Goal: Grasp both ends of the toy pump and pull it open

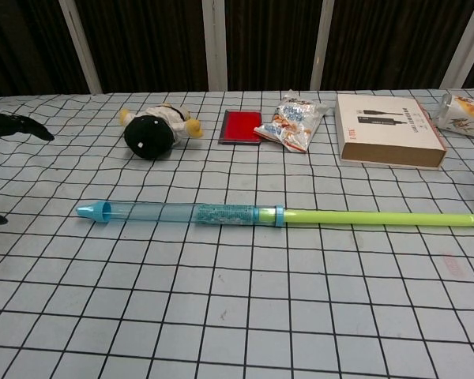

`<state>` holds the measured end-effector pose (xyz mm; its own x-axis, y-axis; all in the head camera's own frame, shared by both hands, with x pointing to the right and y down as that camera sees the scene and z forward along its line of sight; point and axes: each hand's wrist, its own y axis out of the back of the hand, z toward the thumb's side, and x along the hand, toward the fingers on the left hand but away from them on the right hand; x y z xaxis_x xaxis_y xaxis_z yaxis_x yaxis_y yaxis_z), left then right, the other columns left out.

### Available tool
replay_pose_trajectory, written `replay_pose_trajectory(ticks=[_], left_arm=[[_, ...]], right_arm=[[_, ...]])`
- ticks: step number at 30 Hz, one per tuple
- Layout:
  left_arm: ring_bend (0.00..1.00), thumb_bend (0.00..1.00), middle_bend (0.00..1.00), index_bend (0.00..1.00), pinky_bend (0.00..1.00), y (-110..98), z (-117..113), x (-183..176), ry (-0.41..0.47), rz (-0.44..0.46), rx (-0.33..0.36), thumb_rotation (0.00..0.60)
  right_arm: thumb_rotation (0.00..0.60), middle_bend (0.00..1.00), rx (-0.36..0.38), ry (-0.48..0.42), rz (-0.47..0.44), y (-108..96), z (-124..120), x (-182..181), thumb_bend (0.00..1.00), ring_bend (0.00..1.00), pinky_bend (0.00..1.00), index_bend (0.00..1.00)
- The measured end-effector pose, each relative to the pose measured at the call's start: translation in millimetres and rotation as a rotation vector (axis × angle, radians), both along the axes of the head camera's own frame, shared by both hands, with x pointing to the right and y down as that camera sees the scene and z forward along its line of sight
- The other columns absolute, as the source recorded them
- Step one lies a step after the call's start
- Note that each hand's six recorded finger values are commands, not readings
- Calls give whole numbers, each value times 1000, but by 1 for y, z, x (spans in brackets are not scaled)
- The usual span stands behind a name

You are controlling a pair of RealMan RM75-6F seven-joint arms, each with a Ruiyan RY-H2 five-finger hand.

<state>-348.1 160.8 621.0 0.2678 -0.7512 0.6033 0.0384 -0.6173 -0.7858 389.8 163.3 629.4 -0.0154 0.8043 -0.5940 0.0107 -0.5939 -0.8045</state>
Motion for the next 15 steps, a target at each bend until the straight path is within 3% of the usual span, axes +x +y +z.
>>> replay_pose_trajectory(ticks=[5,10,15], left_arm=[[0,134,0,60,0,17,-20,-25,-19,-72,72,600],[0,133,0,12,0,49,-41,-51,-49,-116,130,600],[0,134,0,8,0,63,-56,-75,-66,-163,214,600]], right_arm=[[600,0,117,-5,5,8,-25,7,354,0,0,0],[600,0,247,-16,-36,27,-55,15,355,0,0,0],[600,0,280,-17,-27,57,-75,35,355,0,0,0]])
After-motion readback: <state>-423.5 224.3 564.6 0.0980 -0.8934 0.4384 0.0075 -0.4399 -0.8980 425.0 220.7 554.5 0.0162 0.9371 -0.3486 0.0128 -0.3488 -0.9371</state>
